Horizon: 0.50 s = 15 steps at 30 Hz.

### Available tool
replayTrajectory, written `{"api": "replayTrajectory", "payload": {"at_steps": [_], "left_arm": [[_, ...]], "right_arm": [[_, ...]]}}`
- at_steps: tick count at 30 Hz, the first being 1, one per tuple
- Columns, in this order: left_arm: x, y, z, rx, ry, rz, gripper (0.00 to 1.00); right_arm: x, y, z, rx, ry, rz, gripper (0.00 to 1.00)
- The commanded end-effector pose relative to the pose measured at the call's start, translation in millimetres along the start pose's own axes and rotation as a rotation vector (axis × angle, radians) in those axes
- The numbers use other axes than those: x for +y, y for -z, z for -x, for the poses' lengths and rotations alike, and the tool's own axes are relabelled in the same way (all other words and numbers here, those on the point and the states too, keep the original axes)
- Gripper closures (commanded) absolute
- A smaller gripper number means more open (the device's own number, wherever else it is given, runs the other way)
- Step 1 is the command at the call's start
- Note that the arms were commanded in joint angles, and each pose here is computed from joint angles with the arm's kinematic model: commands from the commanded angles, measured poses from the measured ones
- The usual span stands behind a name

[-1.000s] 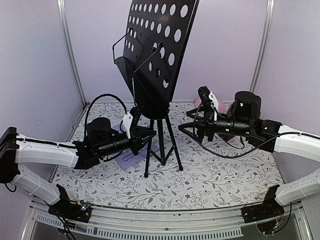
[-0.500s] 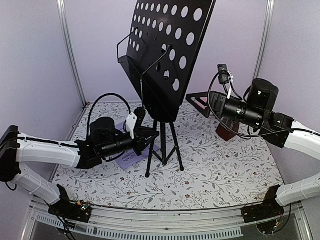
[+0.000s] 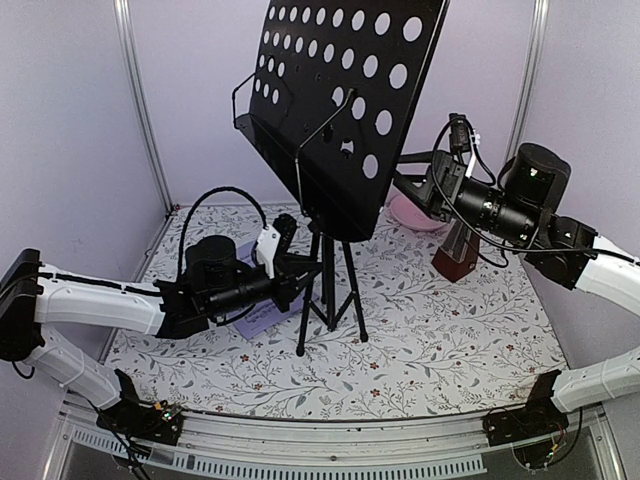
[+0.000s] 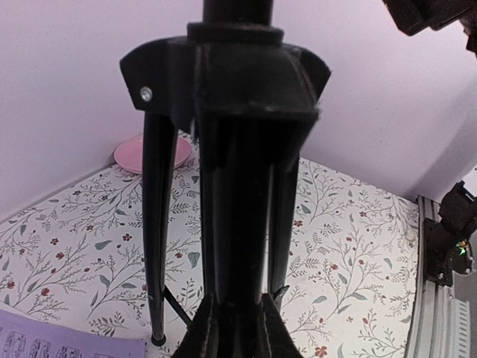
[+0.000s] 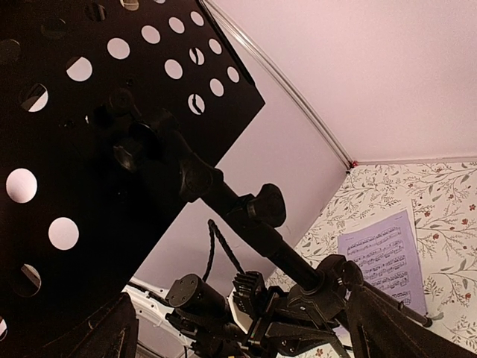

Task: Set up the instrument practice props

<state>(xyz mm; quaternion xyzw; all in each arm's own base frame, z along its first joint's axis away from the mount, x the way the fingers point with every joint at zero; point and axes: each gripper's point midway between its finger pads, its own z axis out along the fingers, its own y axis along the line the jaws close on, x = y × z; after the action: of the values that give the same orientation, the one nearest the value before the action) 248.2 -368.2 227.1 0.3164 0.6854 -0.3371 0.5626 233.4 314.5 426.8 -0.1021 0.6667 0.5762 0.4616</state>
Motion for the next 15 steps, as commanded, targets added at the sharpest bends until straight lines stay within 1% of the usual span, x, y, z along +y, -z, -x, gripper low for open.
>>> {"api": "replayTrajectory", "payload": {"at_steps": [1,4,8,12,15], "left_arm": [[6.3,8.3,-98.8,0.336,0.046,0.044,1.00],[6.4,9.9,-100.0,0.330,0.055,0.048,1.00],[5.1,9.4,-103.6,0.339,0.054,0.044,1.00],[3.5,7.5,-105.0,0.341,0.052,0.036,1.00],[3.1,5.6,-105.5,0.343,0.052,0.033,1.00]], "right_arm": [[-5.5,4.1,6.1,-0.029,0.026,-0.021,0.01],[-28.5,12.0,-16.0,0.001,0.148,-0.063,0.01],[-66.6,25.2,-69.2,0.145,0.316,-0.108,0.01],[-106.1,34.7,-132.3,0.327,0.412,-0.108,0.00],[-126.1,41.4,-173.5,0.415,0.427,-0.061,0.02]]}}
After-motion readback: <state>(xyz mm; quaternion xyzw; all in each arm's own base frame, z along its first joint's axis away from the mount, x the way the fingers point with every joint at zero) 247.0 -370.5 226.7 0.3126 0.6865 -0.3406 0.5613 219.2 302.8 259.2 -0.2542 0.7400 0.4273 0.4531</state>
